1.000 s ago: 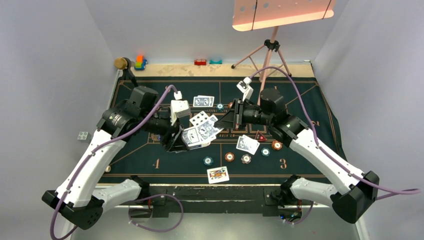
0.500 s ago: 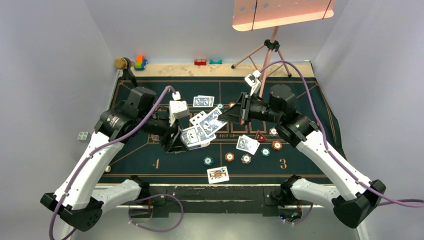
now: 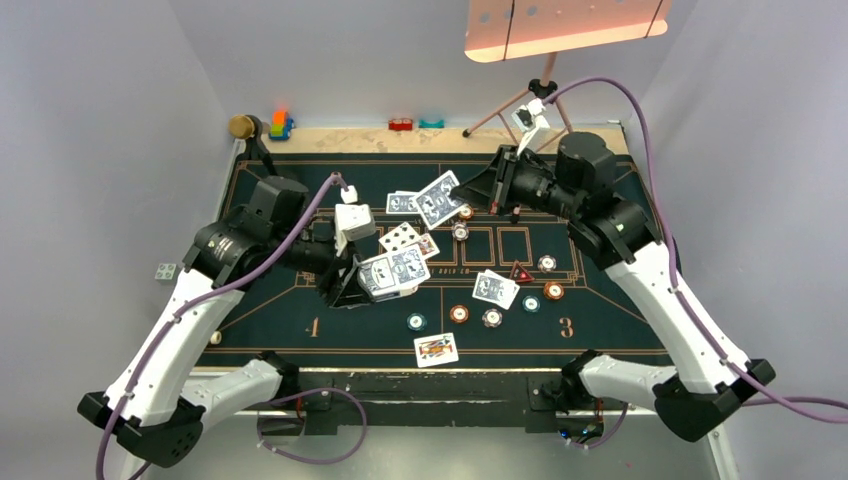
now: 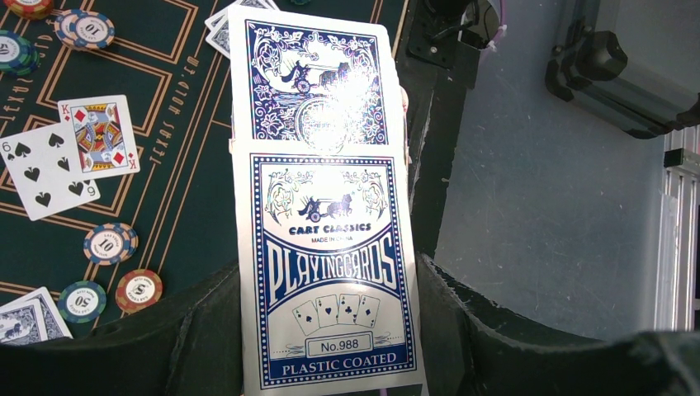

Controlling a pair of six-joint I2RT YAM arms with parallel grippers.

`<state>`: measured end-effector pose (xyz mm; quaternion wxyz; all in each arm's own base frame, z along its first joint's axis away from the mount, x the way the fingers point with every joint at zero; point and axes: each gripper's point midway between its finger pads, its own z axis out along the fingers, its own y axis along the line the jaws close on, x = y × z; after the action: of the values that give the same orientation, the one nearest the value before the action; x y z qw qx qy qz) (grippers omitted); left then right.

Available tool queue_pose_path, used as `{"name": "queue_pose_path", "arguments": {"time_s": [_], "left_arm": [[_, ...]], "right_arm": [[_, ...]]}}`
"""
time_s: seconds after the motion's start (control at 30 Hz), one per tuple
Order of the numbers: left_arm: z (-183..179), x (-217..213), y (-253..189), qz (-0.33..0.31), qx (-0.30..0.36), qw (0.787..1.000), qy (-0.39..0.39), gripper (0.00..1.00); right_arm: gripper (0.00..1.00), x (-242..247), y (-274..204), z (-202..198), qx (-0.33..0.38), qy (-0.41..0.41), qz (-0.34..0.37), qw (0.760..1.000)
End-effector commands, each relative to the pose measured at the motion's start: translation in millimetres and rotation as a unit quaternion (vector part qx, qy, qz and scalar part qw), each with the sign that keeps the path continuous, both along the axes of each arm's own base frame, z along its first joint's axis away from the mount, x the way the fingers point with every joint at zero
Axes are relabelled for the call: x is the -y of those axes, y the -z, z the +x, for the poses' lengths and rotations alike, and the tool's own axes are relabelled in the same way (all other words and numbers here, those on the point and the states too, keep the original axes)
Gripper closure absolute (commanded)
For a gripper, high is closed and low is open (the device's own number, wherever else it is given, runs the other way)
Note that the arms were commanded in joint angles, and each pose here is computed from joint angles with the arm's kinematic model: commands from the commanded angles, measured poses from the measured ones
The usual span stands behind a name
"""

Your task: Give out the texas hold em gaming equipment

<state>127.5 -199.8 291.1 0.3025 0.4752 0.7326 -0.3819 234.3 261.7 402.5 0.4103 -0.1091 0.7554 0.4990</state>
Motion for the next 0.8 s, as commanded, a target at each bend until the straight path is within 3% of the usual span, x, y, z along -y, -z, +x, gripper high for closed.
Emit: {"name": "queue_pose_path", "arguments": {"time_s": [0.0,0.2,0.4,0.77], "left_arm": [[-9,-1,-15,-0.022,0.019,1.0,0.012,1.0],[-18,-6,-14,-0.021,0.014,1.0,0.017,1.0],[-26,-10,-18,-0.022,0.022,0.999,0.019,1.0],[-31,-15,-19,-0.017,0.027,0.999,0.018,1.0]], "right_arm": [[1.0,26,38,42,0.015,0.096,-0.125,0.987],[1.0,33,96,88,0.015,0.17,-0.274,0.946],[1.0,24,146,120,0.026,0.22,-0.423,0.878],[1.0,-9,221,152,0.087,0.267,-0.597,0.752]]}}
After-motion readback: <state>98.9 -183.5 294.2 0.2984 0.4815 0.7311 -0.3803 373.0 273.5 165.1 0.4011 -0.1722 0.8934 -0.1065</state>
